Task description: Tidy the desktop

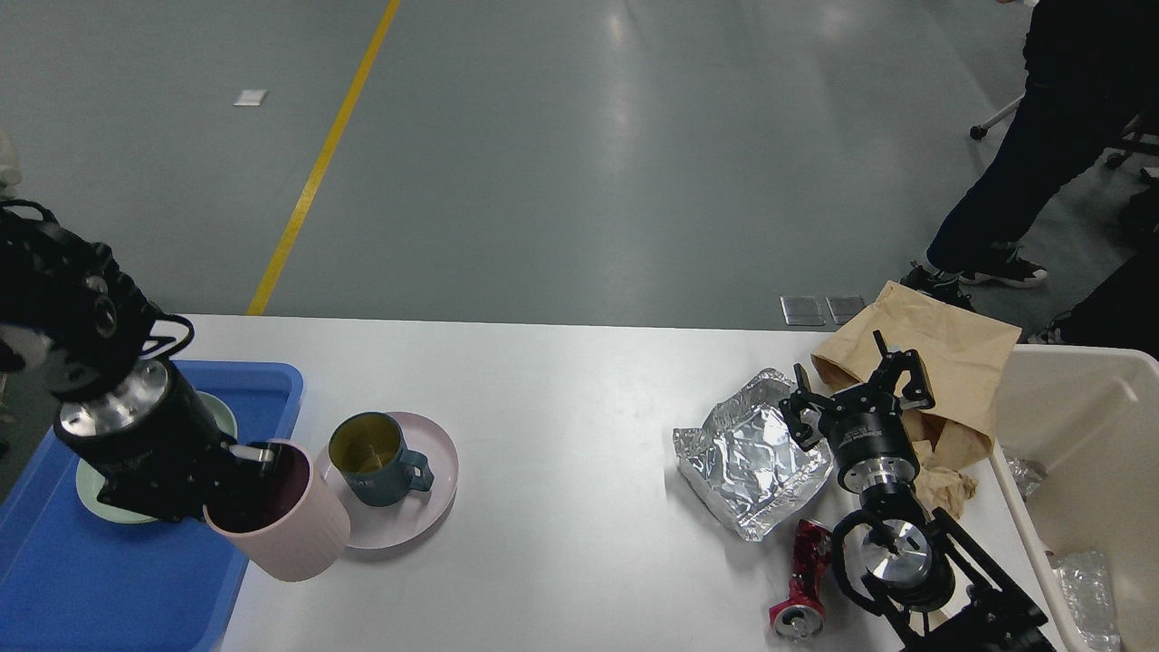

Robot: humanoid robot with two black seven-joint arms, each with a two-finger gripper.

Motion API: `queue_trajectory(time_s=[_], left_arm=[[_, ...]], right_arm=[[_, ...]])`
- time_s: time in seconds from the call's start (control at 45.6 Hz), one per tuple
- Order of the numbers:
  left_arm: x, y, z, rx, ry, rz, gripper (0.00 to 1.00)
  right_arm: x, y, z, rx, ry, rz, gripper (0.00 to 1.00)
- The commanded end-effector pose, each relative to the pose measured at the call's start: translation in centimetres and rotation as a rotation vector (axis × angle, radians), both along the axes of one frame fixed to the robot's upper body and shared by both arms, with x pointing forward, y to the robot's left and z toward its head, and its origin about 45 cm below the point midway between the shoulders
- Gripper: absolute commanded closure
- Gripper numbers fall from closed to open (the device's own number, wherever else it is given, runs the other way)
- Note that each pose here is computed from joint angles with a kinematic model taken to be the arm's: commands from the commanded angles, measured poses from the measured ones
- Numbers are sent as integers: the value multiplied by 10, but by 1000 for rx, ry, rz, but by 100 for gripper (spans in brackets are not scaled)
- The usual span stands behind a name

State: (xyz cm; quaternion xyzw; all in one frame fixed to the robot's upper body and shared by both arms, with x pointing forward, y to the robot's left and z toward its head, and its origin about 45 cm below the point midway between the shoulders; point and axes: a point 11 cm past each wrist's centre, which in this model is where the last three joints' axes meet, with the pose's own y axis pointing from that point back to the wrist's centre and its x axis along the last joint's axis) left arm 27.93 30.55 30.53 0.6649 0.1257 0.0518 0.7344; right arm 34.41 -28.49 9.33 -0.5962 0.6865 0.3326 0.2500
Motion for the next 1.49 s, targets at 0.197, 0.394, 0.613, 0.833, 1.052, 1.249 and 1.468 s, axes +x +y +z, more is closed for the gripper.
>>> queue_trajectory(time_s=[0.197, 0.394, 0.613, 0.833, 1.052, 1.249, 1.468], left_arm=[[-4, -28, 93, -7, -70, -76, 100], [-3, -9, 92, 28, -76, -46, 100], [-3, 65, 61, 43, -54, 36, 100], [-18, 155, -15, 73, -53, 158, 100], [-35, 232, -66, 169, -75, 275, 100], [-40, 270, -104, 225, -112, 351, 100], [-31, 288, -127, 303, -168, 350, 100]], right_arm=[[0, 0, 0, 0, 0, 0, 0], [0, -1, 0, -2, 0, 0, 0], [0, 0, 0, 0, 0, 0, 0], [0, 0, 0, 0, -1, 1, 0], [0, 0, 0, 0, -1, 1, 0], [0, 0, 0, 0, 0, 0, 0], [0, 0, 0, 0, 0, 0, 0]])
